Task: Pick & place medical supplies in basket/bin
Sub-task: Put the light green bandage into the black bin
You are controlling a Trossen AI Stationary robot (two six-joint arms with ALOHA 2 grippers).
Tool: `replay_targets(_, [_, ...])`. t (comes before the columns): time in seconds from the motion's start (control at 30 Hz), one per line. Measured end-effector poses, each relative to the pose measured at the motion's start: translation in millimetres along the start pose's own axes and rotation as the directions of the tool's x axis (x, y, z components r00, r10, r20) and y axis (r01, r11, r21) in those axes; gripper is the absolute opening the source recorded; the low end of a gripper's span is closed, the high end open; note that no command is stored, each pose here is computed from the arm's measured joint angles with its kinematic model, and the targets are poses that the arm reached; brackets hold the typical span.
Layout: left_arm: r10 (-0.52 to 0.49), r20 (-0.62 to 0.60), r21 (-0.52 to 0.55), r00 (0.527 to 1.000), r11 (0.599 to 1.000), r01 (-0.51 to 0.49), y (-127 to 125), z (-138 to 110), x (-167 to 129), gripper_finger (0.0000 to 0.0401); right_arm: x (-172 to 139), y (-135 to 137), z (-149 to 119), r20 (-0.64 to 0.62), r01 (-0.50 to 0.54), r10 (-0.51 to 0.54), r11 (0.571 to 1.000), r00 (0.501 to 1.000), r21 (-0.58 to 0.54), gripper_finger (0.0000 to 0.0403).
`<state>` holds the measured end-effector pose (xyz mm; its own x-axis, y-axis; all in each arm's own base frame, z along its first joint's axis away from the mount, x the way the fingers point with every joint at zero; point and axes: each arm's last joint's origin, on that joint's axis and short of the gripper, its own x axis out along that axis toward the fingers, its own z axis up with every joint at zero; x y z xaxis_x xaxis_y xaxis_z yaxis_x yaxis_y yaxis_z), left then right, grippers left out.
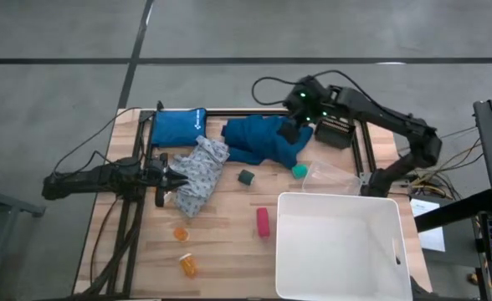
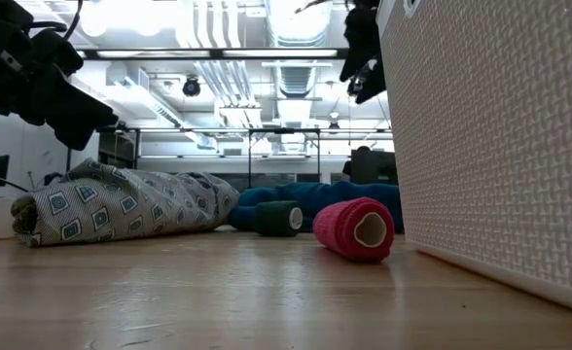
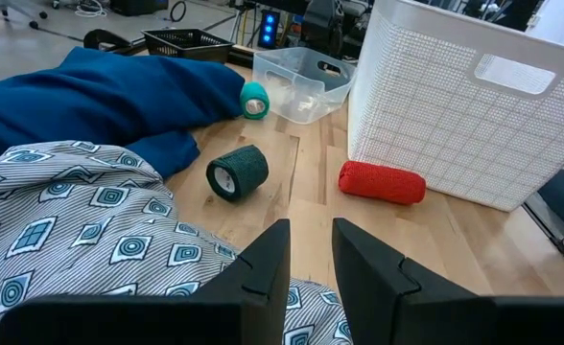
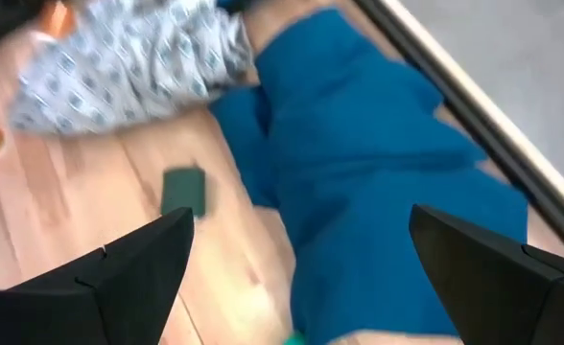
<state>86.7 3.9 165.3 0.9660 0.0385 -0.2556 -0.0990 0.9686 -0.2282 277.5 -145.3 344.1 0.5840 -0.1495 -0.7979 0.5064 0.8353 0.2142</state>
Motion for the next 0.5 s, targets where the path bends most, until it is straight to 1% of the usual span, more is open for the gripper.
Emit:
replay_targets(0.1, [0.000, 0.000, 0.000, 1.000, 1.000, 0.000, 0, 0, 0, 0.0087, 10, -1, 5, -0.080, 0.037, -0.036, 0.999, 0.996, 0.010, 0.0384])
replay_targets(0.2, [0.000, 0.000, 0.000, 1.000, 1.000, 0.000, 0, 0, 0, 0.0088, 22, -3, 7, -0.168, 0.048, -0.044, 0.999, 0.985, 0.020, 0.0384])
replay_targets(0.27, [0.000, 0.000, 0.000, 1.000, 1.000, 0.000, 0, 0, 0, 0.0088, 31, -2, 6, -0.226, 0.038, -0.031, 0.999, 0.974, 0.025, 0.0384])
replay_targets(0.33, [0.000, 0.000, 0.000, 1.000, 1.000, 0.000, 0, 0, 0, 0.0088, 40, 0, 5, -0.271, -0.008, 0.016, 1.000, 0.962, 0.030, 0.0384])
replay_targets(0.37, [0.000, 0.000, 0.000, 1.000, 1.000, 0.000, 0, 0, 0, 0.0088, 42, 1, 4, -0.293, -0.015, 0.024, 0.999, 0.956, 0.035, 0.0384])
replay_targets(0.5, [0.000, 0.000, 0.000, 1.000, 1.000, 0.000, 0, 0, 0, 0.0088, 46, 6, 2, -0.317, -0.018, 0.029, 0.999, 0.948, 0.037, 0.0384])
